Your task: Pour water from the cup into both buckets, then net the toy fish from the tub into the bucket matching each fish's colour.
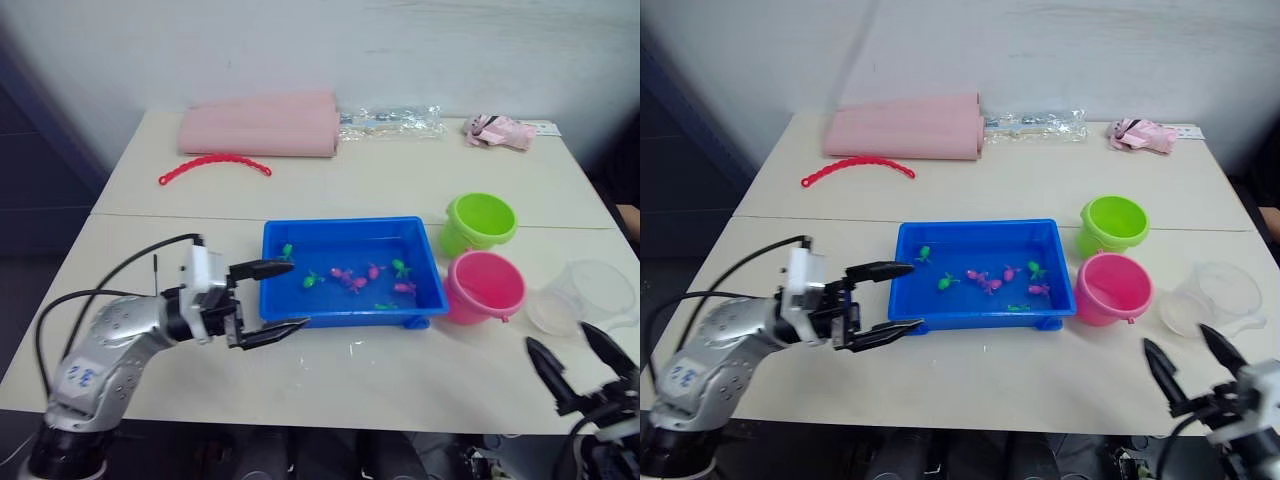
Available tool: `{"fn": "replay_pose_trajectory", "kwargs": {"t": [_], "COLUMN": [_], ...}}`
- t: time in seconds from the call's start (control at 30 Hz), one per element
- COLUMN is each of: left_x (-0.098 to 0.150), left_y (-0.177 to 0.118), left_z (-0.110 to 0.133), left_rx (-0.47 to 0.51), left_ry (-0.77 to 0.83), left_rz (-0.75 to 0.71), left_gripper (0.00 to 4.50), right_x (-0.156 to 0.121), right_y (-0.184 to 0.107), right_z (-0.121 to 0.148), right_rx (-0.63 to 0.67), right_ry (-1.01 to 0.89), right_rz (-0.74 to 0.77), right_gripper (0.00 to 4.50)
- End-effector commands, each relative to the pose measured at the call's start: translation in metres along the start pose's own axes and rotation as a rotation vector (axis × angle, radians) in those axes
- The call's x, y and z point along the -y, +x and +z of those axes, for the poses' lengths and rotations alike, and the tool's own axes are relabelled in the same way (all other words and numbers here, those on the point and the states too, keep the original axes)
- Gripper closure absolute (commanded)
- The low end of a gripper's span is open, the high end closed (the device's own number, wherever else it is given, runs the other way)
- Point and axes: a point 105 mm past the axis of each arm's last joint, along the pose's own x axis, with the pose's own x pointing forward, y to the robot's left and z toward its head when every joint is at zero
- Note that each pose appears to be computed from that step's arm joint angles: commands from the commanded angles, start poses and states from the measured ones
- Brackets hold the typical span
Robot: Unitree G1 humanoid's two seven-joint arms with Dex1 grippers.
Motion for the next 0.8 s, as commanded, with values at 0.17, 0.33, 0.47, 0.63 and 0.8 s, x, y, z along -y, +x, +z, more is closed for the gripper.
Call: {"fn": "replay_pose_trajectory", "kwargs": {"t": [0.17, 0.33, 0.47, 0.63, 0.8], "left_x": [-0.002, -0.004, -0.005, -0.004, -0.004], "left_y": [0.024, 0.029, 0.029, 0.031, 0.033], "left_z": [0.001, 0.007, 0.009, 0.014, 0.017], "left_rx": [0.059, 0.068, 0.06, 0.062, 0.07], "left_ry": [-0.04, -0.015, -0.047, -0.01, -0.005], "left_rz": [-0.003, -0.005, -0.003, -0.001, -0.011], "left_gripper": [0.01, 0.01, 0.01, 0.01, 0.01], "right_x": [0.055, 0.069, 0.09, 0.102, 0.112], "right_y": [-0.024, -0.004, 0.006, 0.011, 0.012], "right_z": [-0.006, -0.02, -0.027, -0.033, -0.041], "right_rx": [-0.048, -0.108, -0.13, -0.162, -0.166], "right_ry": [0.001, 0.041, 0.073, 0.107, 0.178], "right_rz": [-0.486, -0.556, -0.669, -0.745, -0.806], "right_gripper": [0.0, 0.0, 0.0, 0.0, 0.0]}}
